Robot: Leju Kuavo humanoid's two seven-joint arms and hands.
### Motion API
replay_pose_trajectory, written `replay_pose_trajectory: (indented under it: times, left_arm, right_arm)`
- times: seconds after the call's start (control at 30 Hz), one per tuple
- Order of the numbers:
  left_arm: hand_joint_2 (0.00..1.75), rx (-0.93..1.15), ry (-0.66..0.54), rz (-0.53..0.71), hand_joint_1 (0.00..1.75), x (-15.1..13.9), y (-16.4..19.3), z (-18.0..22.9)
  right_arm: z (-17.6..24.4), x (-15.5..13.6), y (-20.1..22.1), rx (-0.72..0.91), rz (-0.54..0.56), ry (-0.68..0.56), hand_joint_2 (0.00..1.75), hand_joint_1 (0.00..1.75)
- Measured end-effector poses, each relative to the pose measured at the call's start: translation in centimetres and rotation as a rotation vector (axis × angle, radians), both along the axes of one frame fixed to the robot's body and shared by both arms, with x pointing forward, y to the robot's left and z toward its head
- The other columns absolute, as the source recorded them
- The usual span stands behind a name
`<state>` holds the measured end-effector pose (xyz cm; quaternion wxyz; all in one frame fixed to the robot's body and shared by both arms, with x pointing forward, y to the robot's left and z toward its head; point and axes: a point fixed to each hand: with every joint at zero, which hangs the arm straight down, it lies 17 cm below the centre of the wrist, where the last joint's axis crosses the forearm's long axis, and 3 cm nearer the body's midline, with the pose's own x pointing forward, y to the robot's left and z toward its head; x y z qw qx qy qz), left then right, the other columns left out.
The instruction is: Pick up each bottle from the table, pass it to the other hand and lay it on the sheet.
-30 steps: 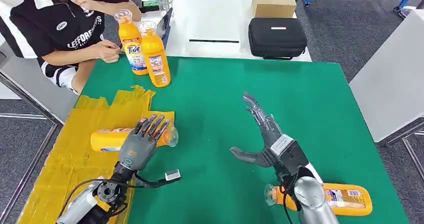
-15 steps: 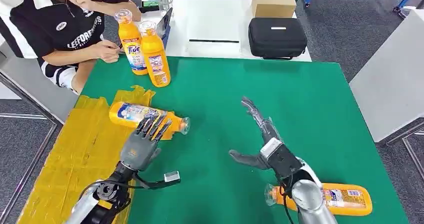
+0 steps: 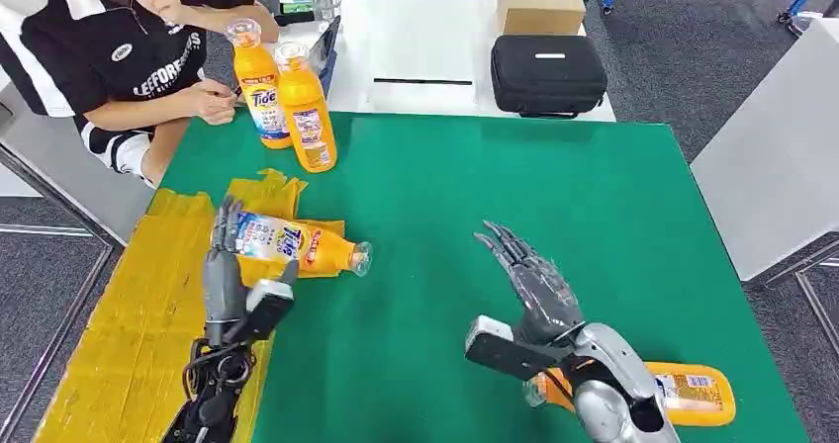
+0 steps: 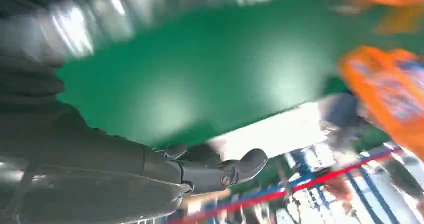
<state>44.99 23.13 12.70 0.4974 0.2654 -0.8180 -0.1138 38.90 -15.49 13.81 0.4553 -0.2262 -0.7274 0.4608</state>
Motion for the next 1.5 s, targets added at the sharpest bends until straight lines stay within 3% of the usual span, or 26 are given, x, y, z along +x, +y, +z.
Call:
replay_pose_trajectory:
  times: [0.1,0.37,0.77,1.0,1.27,1.5]
  left_arm:
    - [1.75,-0.281,-0.008,-0.089,0.00,0.2,0.6,1.9]
    - [1.75,-0.397,-0.095,-0.139,0.00,-0.4,1.5,5.7]
    - [1.75,-0.413,-0.113,-0.152,0.00,-0.5,1.5,6.4]
    - [1.75,-0.436,-0.120,-0.178,0.00,-0.6,0.9,6.6]
    - [1.75,-0.468,-0.133,-0.213,0.00,-1.4,0.4,6.9]
    - [1.75,-0.467,-0.183,-0.262,0.00,-2.0,-0.8,9.2]
  right_arm:
    - [-2.8,-2.1,-1.2,-0.230,0.031,-0.022,1.75,0.00]
    - [-3.2,-5.6,-6.1,-0.343,0.015,-0.028,1.75,0.00]
    - [-1.8,-6.1,-8.1,-0.362,-0.006,-0.049,1.75,0.00]
    - [2.2,-6.2,-12.3,-0.242,-0.055,-0.097,1.75,0.00]
    - [-0.2,-7.9,-19.2,-0.294,-0.124,0.079,1.75,0.00]
    - [-1.1,-8.8,-22.2,-0.320,-0.192,0.116,1.75,0.00]
